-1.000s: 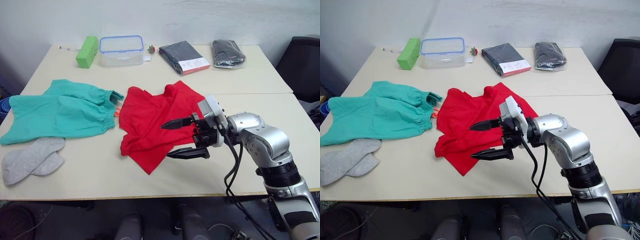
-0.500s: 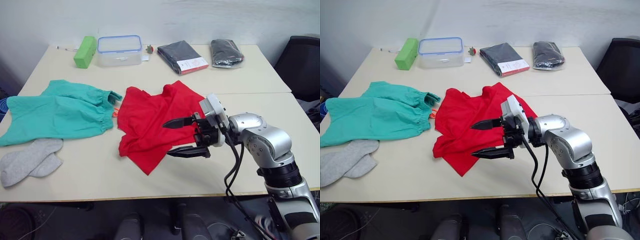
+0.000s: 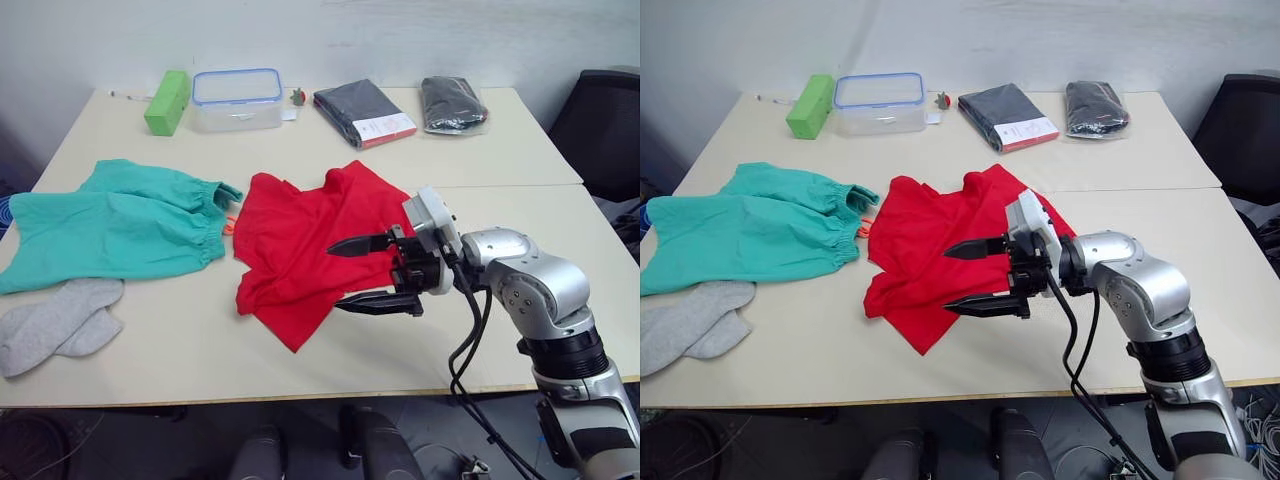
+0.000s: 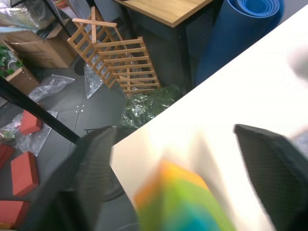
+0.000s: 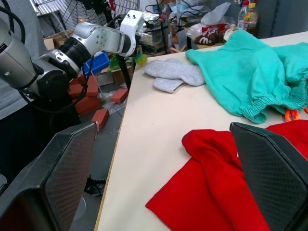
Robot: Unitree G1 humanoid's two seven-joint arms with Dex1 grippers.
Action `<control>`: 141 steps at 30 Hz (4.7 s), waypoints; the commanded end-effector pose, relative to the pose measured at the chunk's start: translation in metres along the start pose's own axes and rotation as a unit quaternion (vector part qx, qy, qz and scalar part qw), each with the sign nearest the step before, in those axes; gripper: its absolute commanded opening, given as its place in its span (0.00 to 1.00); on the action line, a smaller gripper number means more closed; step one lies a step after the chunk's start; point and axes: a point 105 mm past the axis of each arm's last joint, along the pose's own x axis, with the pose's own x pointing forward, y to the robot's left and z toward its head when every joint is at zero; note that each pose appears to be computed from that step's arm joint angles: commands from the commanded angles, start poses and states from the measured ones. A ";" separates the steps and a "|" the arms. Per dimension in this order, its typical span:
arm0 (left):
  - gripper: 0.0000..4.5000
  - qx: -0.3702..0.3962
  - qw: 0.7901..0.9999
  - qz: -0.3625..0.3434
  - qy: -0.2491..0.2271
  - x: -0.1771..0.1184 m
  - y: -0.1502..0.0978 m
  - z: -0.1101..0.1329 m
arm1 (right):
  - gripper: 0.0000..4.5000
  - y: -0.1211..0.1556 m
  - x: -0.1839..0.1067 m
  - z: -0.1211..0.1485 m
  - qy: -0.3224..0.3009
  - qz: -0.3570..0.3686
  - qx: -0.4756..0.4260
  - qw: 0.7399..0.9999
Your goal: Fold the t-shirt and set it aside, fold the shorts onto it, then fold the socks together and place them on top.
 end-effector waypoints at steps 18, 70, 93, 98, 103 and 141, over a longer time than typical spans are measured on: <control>1.00 0.073 0.854 -0.479 -0.189 -0.131 -0.149 0.069 | 1.00 -0.004 -0.034 -0.005 0.026 -0.082 -0.011 0.996; 0.00 0.465 0.273 -0.841 -0.036 -0.245 -0.277 -0.110 | 0.56 -0.083 -0.190 -0.102 0.375 -0.364 -0.115 0.845; 0.00 0.466 0.253 -0.845 0.066 -0.230 -0.201 -0.101 | 0.00 0.009 -0.200 -0.102 0.448 -0.141 -0.042 0.882; 0.00 0.466 0.254 -0.845 0.073 -0.230 -0.186 -0.101 | 0.00 0.058 -0.190 -0.099 0.451 -0.055 0.023 0.891; 0.00 0.470 0.232 -0.845 0.104 -0.234 -0.165 -0.099 | 0.00 0.079 -0.177 -0.091 0.421 -0.037 0.056 0.905; 0.00 0.283 0.542 -0.786 0.094 -0.167 -0.269 -0.040 | 0.00 0.000 -0.184 -0.089 0.274 -0.150 0.210 0.926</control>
